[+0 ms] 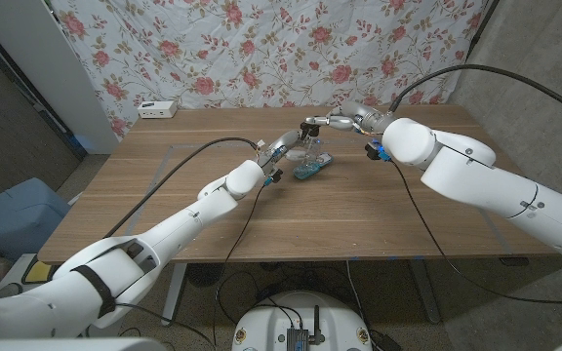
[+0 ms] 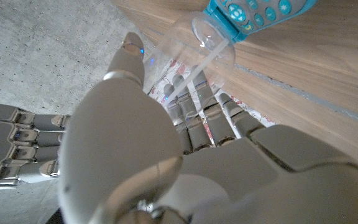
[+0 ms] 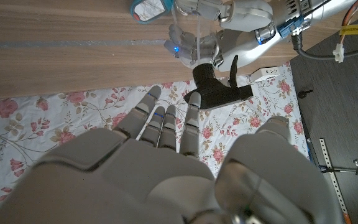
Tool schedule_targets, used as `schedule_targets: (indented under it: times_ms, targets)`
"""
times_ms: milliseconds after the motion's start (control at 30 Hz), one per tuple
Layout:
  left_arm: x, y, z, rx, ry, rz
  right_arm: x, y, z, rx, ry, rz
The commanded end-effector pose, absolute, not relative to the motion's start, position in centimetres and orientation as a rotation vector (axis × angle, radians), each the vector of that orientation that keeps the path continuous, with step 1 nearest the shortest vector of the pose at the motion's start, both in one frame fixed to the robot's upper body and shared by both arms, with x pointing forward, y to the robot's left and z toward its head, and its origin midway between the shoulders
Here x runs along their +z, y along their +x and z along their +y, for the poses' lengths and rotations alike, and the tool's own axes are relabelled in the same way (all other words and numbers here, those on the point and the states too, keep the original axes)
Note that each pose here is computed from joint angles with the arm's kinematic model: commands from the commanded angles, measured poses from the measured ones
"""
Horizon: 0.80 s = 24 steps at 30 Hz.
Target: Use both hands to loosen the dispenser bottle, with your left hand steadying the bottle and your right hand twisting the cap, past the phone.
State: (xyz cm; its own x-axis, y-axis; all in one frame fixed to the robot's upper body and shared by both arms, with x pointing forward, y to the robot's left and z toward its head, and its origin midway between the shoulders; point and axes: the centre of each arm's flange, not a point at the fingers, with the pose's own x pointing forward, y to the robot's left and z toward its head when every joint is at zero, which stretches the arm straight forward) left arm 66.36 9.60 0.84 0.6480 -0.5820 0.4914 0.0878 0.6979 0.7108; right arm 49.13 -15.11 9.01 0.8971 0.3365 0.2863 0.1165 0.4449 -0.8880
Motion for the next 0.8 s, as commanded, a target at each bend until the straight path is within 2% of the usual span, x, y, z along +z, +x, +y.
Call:
schedule_targets:
  times_ms: [33,800]
  targets:
    - [0.73,66.25,9.32,-0.424,0.7,-0.789,9.22,49.18,-14.64,0.125,-1.143,-0.433]
    - [0.45,65.74,8.91,-0.428,0.707,-0.793,9.3,49.0,-14.51,0.072,-1.2,-0.378]
